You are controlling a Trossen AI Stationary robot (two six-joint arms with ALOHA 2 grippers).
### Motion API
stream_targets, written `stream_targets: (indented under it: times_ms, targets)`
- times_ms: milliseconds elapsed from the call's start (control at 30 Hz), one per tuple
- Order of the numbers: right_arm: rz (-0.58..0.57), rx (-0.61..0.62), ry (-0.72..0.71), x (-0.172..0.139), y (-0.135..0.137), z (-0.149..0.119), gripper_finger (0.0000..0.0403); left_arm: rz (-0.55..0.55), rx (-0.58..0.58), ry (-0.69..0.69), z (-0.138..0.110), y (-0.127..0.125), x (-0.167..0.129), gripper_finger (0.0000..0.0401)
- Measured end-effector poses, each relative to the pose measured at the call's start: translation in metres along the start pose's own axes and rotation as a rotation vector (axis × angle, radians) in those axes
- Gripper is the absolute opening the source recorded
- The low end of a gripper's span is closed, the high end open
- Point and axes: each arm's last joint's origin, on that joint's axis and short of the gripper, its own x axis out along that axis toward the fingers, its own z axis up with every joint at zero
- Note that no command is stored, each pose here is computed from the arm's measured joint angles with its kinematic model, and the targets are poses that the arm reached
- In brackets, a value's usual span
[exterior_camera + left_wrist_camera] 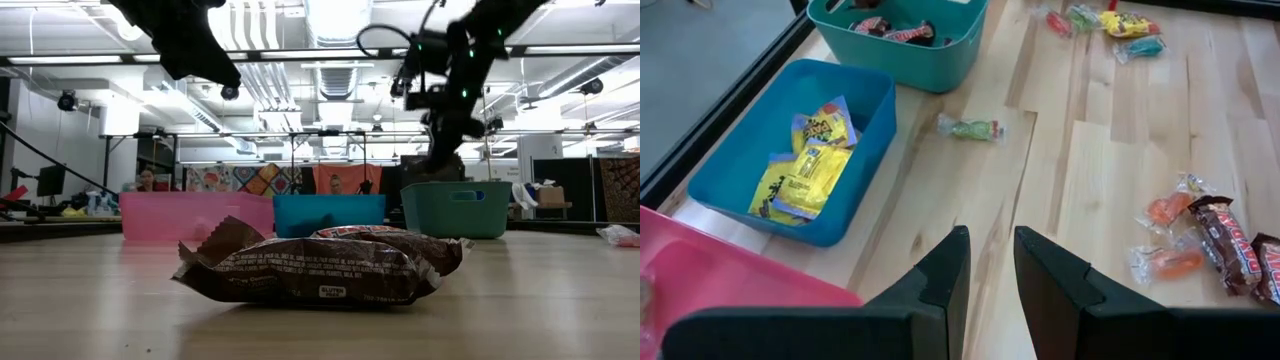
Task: Sort candy
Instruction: Put the top brown candy into the green bin, then put the left yellow candy into the blue bin
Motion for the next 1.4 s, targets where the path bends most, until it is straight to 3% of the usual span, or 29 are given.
stream_targets:
  times_ms: [333, 467, 633, 833, 1033, 1200, 1400]
  targets:
    - [-0.024, 0.014, -0.008, 0.029, -0.02, -0.037, 0.0013, 0.001, 0.001, 0.001, 0.0, 0.0, 0.0, 0.0066]
    - [0.065, 0.096, -0.057, 0.031, -0.025, -0.044, 0.0013, 0.001, -0.007, 0.001, 0.0, 0.0, 0.0, 0.0066]
    - [0.286, 0.27, -0.188, 0.029, -0.033, -0.053, 0.0013, 0.001, -0.008, 0.001, 0.0, 0.0, 0.0, 0.0066]
    - [0.335, 0.374, -0.151, 0.034, -0.032, -0.066, 0.0013, 0.0, -0.011, 0.001, 0.0, 0.0, 0.0, 0.0066]
    - [0.349, 0.412, -0.139, 0.036, -0.03, -0.068, 0.0015, 0.0, -0.011, 0.001, 0.0, 0.0, 0.0, 0.0066]
    - [0.337, 0.437, -0.133, 0.037, -0.03, -0.068, 0.0055, 0.0, -0.011, 0.001, 0.0, 0.0, 0.0, 0.0066]
    - [0.126, 0.443, 0.005, 0.047, -0.036, -0.072, 0.011, 0.0, -0.011, 0.001, 0.0, 0.0, 0.0, 0.0066]
